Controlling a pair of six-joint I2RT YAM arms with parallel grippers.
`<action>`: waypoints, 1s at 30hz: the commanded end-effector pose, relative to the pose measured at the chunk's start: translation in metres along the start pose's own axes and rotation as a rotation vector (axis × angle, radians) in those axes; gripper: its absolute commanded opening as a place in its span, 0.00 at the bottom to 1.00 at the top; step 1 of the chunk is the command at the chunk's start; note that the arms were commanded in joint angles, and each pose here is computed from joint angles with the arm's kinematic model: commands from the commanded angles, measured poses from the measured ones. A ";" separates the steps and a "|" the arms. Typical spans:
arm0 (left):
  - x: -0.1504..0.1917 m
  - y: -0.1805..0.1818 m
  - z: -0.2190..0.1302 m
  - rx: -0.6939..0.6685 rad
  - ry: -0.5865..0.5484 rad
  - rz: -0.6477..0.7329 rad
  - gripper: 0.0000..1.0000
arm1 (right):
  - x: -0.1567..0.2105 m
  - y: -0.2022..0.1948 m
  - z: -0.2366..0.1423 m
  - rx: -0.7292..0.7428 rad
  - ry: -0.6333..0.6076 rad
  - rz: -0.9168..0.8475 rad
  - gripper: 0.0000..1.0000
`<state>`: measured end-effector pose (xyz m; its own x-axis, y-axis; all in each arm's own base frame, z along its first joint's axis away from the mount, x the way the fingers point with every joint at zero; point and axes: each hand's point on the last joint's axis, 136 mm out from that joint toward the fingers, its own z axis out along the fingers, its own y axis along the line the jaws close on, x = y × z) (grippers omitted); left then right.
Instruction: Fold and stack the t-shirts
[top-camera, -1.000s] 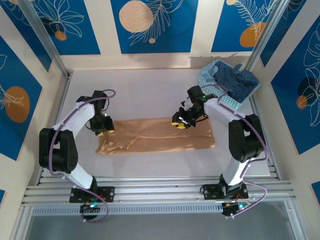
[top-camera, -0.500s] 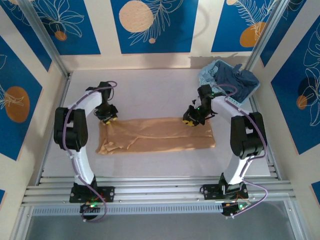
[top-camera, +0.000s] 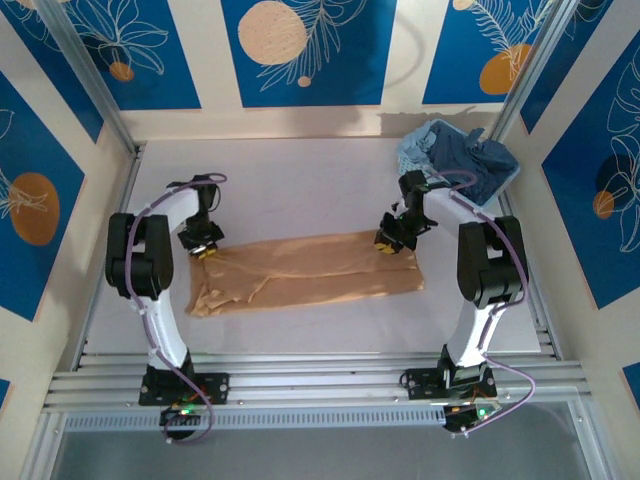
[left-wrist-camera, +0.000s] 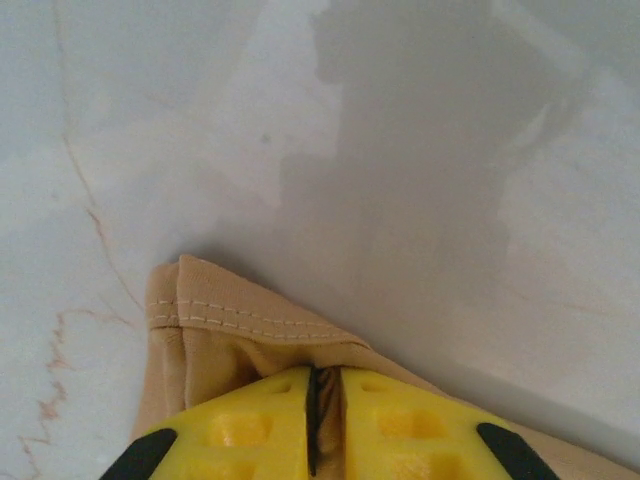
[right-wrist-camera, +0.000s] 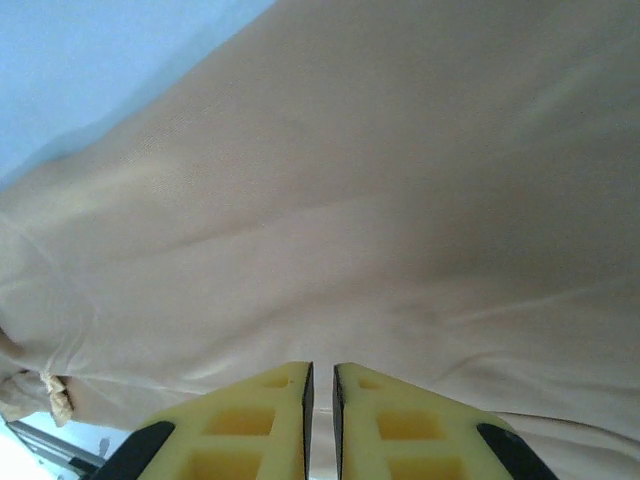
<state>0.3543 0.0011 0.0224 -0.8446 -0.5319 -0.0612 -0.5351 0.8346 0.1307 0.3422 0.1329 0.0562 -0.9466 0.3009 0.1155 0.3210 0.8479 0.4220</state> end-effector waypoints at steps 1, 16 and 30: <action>-0.016 0.013 -0.018 -0.057 -0.064 0.032 0.22 | -0.010 0.001 -0.008 0.025 -0.012 -0.030 0.17; 0.142 -0.050 -0.046 0.287 0.205 -0.173 0.20 | -0.054 -0.020 0.018 0.198 0.030 -0.054 0.18; 0.029 -0.124 0.011 0.195 0.109 -0.054 0.16 | -0.006 -0.067 0.008 0.238 0.157 0.241 0.17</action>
<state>0.3392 -0.1168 0.0186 -0.7822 -0.5966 0.1792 -0.6094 0.7925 -0.0216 0.3649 0.0791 0.0181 -0.8920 0.3936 0.2222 0.4379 0.8742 0.2097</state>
